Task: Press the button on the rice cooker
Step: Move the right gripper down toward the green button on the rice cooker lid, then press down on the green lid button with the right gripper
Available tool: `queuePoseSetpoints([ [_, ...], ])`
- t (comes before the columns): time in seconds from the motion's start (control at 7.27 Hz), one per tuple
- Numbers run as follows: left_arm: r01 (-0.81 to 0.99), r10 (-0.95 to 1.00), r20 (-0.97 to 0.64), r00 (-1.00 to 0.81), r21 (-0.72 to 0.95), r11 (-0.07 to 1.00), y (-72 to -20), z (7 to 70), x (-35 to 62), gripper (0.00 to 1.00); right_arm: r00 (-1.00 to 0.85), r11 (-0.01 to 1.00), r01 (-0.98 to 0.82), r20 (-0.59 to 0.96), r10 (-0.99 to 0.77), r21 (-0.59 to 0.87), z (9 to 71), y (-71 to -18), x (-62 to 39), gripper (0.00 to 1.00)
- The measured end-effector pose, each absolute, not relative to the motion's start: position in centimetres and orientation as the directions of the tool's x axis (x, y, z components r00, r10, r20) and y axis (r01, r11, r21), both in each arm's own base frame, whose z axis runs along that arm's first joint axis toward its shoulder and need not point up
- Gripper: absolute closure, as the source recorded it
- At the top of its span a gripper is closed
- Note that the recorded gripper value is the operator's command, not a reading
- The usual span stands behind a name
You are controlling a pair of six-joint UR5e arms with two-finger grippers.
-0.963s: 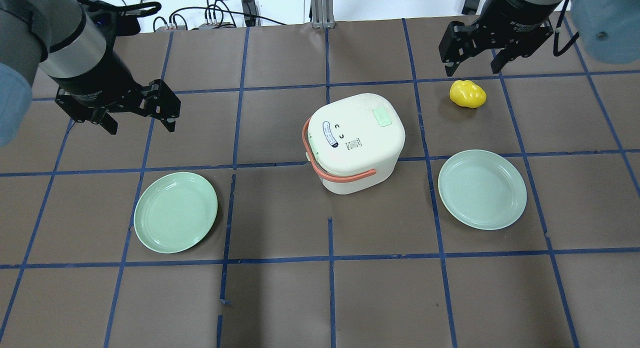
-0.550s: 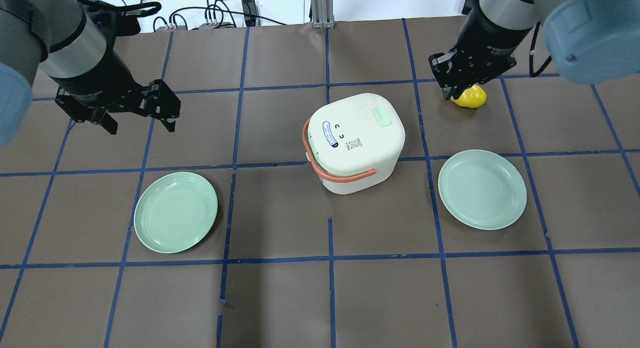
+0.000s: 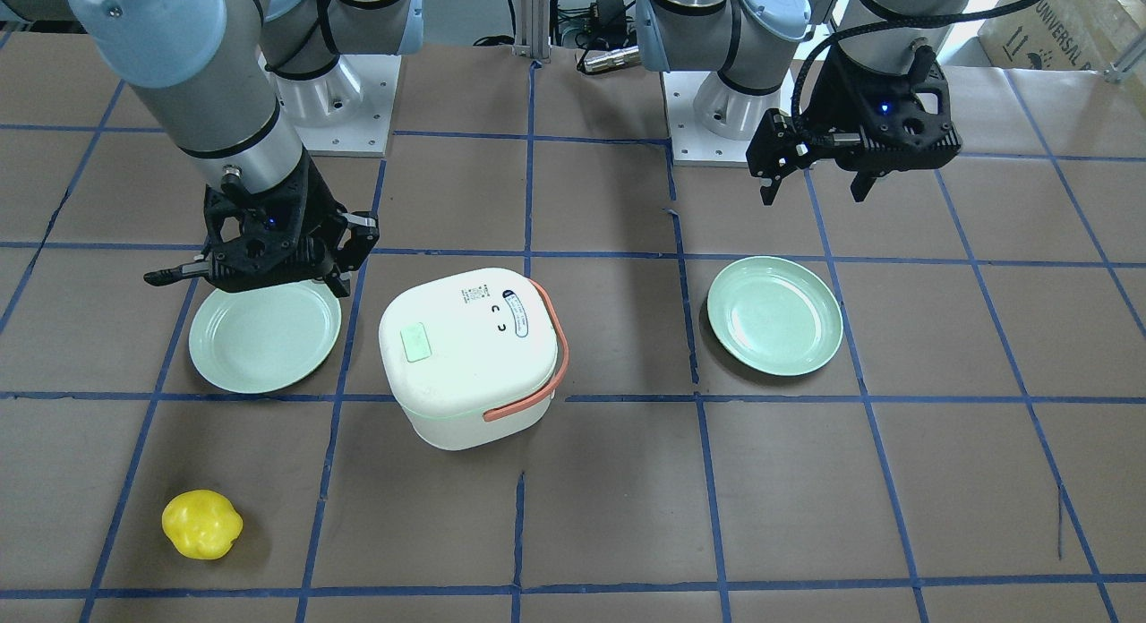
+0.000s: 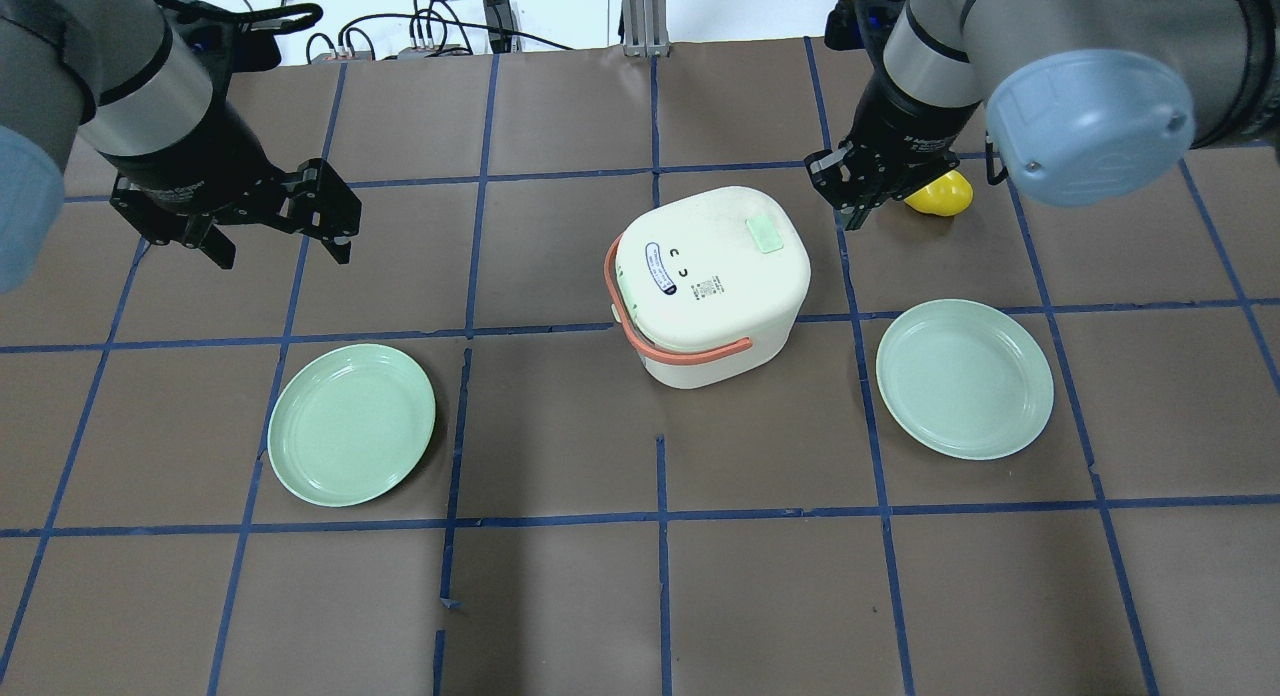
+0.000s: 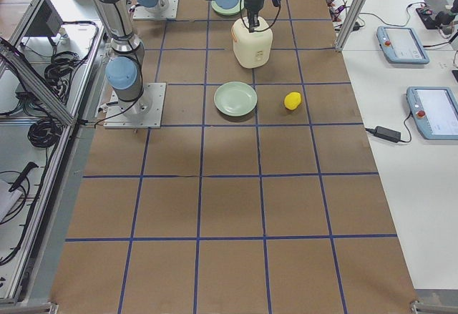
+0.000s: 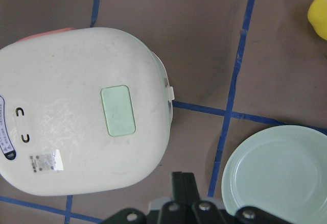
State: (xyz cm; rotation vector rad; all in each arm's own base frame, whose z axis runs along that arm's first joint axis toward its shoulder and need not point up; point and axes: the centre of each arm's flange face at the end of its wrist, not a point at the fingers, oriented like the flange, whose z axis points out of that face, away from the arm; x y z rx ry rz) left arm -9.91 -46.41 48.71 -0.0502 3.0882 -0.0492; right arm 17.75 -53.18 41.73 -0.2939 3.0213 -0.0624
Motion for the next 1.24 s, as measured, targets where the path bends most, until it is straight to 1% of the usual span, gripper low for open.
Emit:
queuePoseSetpoints([
  [0.69,-0.032,-0.033,-0.052,-0.998,-0.032,0.999,-46.4,48.7,-9.9,0.00,-0.950,0.960,-0.255,-0.154,-0.271,-0.120,39.6,-55.2,21.1,0.93],
  [1.24,-0.032,-0.033,-0.052,-0.998,-0.033,0.999,-46.4,48.7,-9.9,0.00,-0.943,0.955,-0.274,-0.164,-0.291,-0.118,38.4,-55.5,21.5,0.93],
])
